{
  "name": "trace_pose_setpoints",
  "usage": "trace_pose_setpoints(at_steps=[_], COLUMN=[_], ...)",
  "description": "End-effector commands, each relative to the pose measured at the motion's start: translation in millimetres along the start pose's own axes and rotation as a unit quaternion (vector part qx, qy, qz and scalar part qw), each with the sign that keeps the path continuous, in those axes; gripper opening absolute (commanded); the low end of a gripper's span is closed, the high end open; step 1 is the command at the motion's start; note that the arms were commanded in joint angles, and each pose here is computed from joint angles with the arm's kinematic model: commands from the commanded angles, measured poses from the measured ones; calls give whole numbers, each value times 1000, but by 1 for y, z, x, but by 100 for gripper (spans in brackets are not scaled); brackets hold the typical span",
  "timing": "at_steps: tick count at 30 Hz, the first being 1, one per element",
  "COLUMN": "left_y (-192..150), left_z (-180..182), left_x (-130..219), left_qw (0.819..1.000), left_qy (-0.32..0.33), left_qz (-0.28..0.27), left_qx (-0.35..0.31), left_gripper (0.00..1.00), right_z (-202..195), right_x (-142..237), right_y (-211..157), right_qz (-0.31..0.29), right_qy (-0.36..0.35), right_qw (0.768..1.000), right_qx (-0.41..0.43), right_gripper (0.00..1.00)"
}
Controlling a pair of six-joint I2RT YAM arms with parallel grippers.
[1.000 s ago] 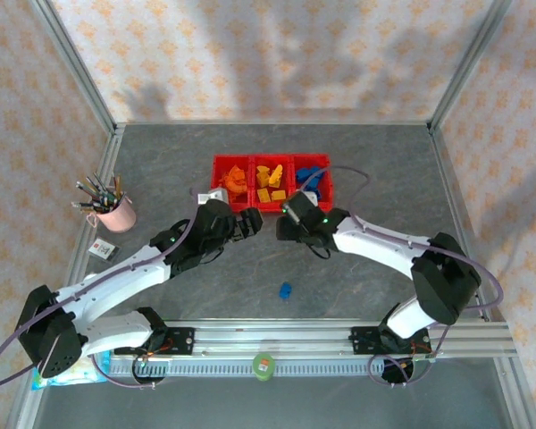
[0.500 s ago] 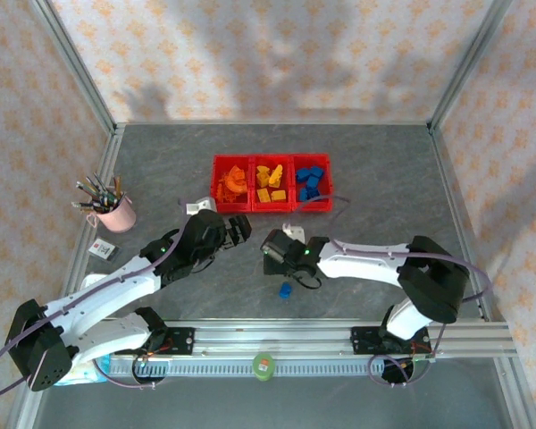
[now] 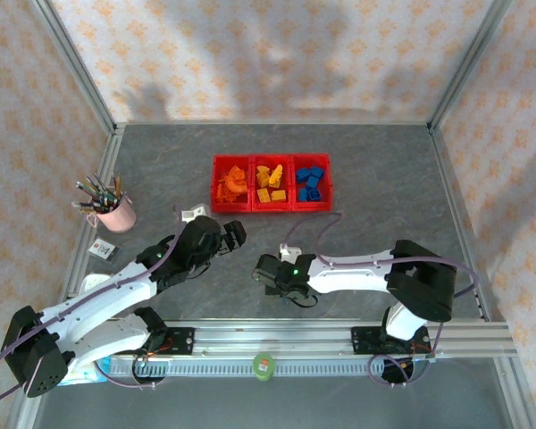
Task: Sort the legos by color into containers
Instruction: Pick up the lego from the bottom-center of the table, then place the lego in the container.
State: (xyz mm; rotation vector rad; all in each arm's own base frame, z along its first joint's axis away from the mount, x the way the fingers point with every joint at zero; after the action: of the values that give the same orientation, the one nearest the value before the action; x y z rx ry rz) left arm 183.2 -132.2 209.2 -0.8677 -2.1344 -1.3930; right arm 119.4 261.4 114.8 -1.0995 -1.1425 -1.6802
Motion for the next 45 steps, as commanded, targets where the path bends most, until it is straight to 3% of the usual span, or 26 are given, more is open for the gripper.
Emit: trace_pose_setpoints(at_steps=[1,11,19,24,31,38,45], left_y=[-4,-2,4,20,51,71,80], left_z=[6,4,0,-11,-30,-43,-45], left_x=[3,2,4,8,5,-14,-25], left_qw=[1000,1000,1000,999,998,997,997], left_qy=[18,15,11,3,-16,-37,-27], left_qz=[1,0,-9,-31,-59,-60,-62], left_qx=[3,2,-1,-10,-19,-17,-22], left_gripper=[99,99,99,99,99,99,99], right_z=[-13,-8,8,10,7,5,15], right_x=[-5,1,24,48,75,55,18], right_y=[-4,-1,21,71,178,265,314], right_qz=[-5,-17,-51,-106,-210,-238,-235], right_qy=[-31,-14,18,29,48,36,22], right_qw=[999,1000,999,994,976,969,970], right_qx=[-11,-7,4,2,-32,-54,-53], right_gripper=[55,28,21,21,22,23,24])
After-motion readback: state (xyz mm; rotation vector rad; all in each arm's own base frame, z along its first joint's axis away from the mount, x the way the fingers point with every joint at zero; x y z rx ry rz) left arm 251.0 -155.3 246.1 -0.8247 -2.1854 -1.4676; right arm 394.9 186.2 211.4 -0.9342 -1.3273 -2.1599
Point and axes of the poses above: each hand's point on the last joint's axis, 136 mm out from that joint toward the fingers, its own x axis back along the fingers, its own z axis along the line the jaws close on, y = z × x, the point moved 10 cm from there along x, back along the fingers, and after that the axes turned 12 degrees about -x, right-handed, at the moved point
